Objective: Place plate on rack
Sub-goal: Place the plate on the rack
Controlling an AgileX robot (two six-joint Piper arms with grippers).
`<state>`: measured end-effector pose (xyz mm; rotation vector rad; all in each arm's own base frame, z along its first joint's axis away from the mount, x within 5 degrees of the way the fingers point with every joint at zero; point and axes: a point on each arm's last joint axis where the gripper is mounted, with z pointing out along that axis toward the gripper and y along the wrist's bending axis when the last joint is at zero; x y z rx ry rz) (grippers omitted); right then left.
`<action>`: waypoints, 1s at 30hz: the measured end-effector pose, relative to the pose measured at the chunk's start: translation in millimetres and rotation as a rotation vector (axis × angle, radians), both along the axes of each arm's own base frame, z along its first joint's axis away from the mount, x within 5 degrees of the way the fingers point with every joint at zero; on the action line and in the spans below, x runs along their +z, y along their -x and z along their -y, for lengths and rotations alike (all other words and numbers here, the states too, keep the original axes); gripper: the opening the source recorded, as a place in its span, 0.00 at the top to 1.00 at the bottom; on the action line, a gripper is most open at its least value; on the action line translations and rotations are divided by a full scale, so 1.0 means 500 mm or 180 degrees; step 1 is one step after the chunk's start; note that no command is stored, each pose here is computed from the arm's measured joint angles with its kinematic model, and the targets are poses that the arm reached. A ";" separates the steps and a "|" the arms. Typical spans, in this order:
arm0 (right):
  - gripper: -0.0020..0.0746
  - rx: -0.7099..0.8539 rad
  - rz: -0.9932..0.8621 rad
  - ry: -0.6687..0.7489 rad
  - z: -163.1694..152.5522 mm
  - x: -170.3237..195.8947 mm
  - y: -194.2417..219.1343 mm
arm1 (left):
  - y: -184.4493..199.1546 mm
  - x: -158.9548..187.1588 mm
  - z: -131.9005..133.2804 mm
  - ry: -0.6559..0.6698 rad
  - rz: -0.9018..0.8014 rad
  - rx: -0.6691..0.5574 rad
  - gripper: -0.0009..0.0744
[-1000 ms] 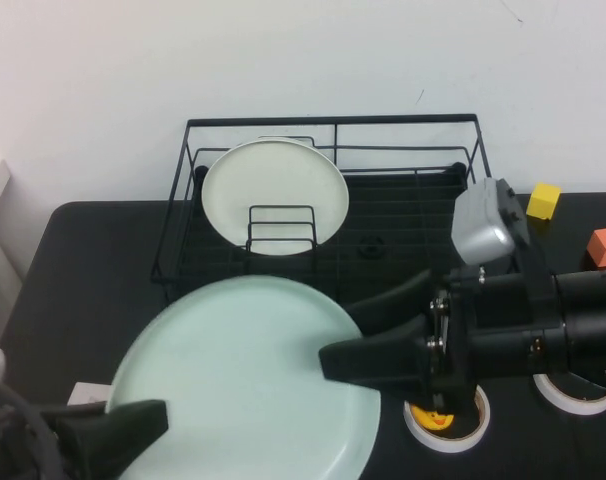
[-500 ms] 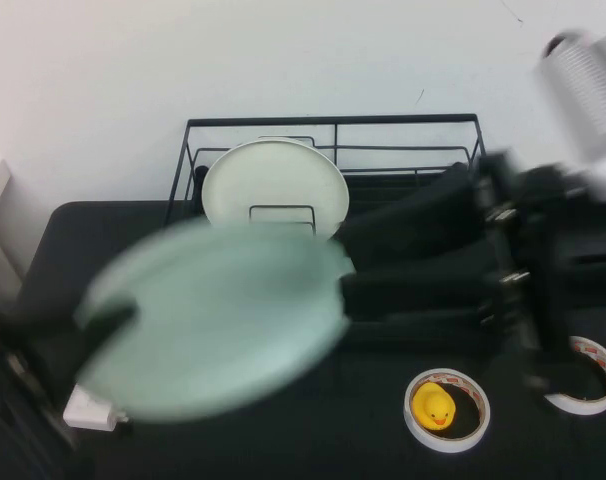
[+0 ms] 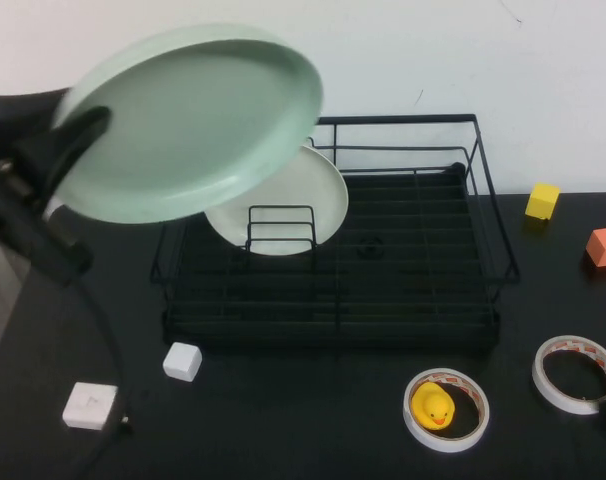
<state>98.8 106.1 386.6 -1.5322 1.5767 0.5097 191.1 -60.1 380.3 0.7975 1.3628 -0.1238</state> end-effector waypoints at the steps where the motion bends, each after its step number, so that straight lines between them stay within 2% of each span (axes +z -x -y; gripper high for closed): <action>1: 0.97 -0.0145 -0.0033 0.0126 0.013 -0.012 0.008 | -0.014 -0.004 0.002 -0.0001 -0.0054 -0.0026 0.88; 6: 0.97 -0.0617 -0.0241 0.0415 0.059 -0.092 0.050 | -0.075 -0.040 0.006 -0.0145 -0.0257 -0.0026 0.88; 12: 0.97 -0.0961 -0.0069 0.0213 0.089 -0.204 0.089 | -0.131 -0.084 0.021 -0.0609 -0.0192 -0.0310 0.88; 16: 0.97 -0.1045 0.0134 0.0136 0.105 -0.260 0.110 | -0.185 -0.085 0.034 -0.0760 -0.0154 -0.0301 0.88; 22: 0.97 -0.1106 0.0445 0.0000 0.113 -0.268 0.116 | -0.270 -0.060 0.071 -0.0796 -0.0050 -0.0262 0.88; 30: 0.97 -0.1123 0.0481 0.0038 0.114 -0.271 0.114 | -0.355 -0.123 0.132 -0.1037 -0.0188 -0.0289 0.88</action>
